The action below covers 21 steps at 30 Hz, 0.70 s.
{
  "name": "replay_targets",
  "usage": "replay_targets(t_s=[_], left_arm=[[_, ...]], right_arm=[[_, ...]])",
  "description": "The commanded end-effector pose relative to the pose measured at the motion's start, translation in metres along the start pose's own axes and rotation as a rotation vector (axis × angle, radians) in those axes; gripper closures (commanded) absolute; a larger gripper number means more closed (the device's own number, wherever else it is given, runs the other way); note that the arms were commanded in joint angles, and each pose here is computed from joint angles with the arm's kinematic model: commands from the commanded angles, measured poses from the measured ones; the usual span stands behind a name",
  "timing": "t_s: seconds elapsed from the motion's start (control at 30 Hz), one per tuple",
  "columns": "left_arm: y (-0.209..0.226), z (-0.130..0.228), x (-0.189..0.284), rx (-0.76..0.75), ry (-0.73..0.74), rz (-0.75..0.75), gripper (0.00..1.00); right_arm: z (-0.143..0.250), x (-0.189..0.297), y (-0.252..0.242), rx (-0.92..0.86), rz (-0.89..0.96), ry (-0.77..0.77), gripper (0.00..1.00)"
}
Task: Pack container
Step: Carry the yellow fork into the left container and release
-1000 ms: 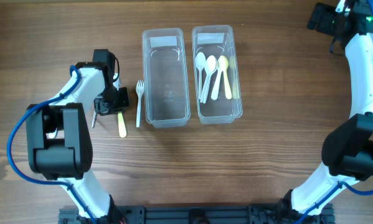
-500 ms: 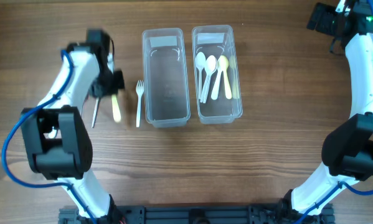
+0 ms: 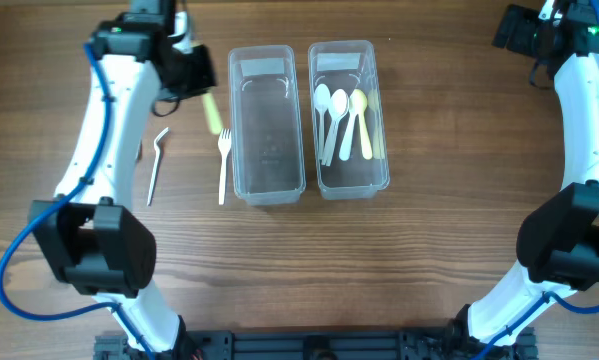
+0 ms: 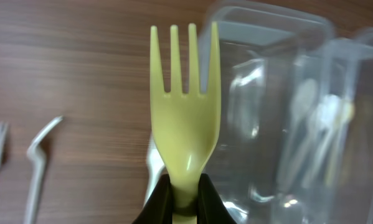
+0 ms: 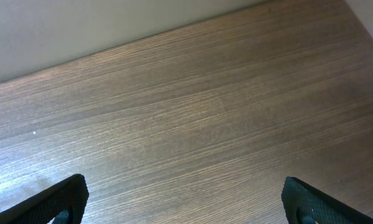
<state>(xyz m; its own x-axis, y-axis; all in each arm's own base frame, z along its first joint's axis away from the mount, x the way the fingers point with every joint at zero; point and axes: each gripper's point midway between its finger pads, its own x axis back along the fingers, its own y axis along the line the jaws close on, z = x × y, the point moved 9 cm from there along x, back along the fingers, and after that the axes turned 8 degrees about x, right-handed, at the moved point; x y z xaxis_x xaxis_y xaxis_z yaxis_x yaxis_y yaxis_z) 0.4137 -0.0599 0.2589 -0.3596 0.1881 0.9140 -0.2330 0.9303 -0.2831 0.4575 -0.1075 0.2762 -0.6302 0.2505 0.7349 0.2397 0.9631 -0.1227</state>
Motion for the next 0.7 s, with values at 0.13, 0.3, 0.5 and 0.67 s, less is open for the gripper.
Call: replay_targets(t_s=[0.13,0.3,0.5,0.67], left_arm=[[-0.058,0.022,-0.006,-0.114,-0.002,0.085,0.96],[-0.071,0.034,-0.024,-0.147,0.032,0.05,0.96],[-0.069,0.038,-0.054,-0.135,0.095,0.015,0.96],[-0.066,0.041,-0.071,-0.131,0.133,-0.008,0.96]], right_arm=[[-0.004,0.006,0.0,0.003,0.009,-0.02,0.0],[-0.004,0.006,0.0,0.004,0.009,-0.02,0.0],[-0.004,0.006,0.0,0.004,0.009,-0.02,0.0],[-0.004,0.006,0.0,0.003,0.009,-0.02,0.0]])
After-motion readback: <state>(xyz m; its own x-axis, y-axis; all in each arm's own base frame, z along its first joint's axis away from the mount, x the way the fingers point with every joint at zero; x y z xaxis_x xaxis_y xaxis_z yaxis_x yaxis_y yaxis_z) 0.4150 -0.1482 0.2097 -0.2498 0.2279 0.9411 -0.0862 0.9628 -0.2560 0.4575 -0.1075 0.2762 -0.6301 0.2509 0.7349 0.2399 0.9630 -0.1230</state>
